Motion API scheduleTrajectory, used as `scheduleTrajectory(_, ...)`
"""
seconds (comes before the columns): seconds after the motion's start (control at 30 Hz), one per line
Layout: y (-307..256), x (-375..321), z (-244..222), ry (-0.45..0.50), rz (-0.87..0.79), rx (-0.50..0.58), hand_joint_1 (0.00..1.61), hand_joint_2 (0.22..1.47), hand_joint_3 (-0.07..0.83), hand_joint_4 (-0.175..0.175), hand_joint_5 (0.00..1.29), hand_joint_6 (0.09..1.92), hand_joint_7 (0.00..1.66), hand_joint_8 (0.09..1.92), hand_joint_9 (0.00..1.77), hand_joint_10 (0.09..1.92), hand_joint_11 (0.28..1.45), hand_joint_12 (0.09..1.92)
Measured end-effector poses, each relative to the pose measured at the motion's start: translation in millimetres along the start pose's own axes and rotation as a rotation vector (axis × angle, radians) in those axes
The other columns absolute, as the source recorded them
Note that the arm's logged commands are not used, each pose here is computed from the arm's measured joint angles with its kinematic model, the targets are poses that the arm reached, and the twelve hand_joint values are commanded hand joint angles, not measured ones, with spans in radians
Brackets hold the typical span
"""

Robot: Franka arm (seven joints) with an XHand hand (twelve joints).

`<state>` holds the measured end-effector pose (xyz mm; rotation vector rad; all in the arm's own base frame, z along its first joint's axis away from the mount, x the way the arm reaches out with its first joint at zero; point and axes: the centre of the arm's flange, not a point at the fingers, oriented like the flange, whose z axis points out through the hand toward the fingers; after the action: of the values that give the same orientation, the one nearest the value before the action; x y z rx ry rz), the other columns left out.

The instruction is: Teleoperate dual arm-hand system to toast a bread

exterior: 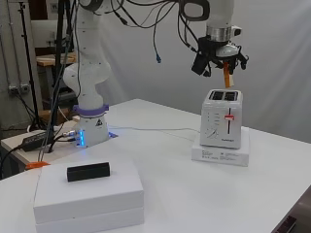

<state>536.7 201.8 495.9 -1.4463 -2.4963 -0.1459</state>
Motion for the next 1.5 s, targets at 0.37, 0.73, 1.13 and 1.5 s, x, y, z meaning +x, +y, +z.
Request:
scheduleTrajectory(0.37, 9.8, -12.2, 10.6, -0.035, 0.042, 0.064, 0.87, 1.26, 0.001, 0.175, 0.71, 1.38, 1.32, 0.09, 1.4, 0.09, 0.71, 0.42)
scheduleTrajectory(0.73, 24.2, -12.8, 27.1, 0.011, 0.023, 0.115, 0.91, 1.22, 0.0, 0.175, 0.77, 1.29, 1.39, 0.09, 1.44, 0.11, 0.72, 0.47)
scheduleTrajectory(1.13, 28.1, -1.9, 40.8, -0.008, 0.021, 0.193, 1.24, 1.14, 0.001, -0.175, 0.78, 1.13, 1.09, 0.98, 1.39, 0.12, 0.7, 0.41)
scheduleTrajectory(1.5, 38.9, 9.1, 65.4, -0.003, 0.106, 0.189, 1.23, 1.16, -0.001, -0.166, 0.74, 1.22, 1.07, 0.98, 1.36, 0.09, 0.74, 0.25)
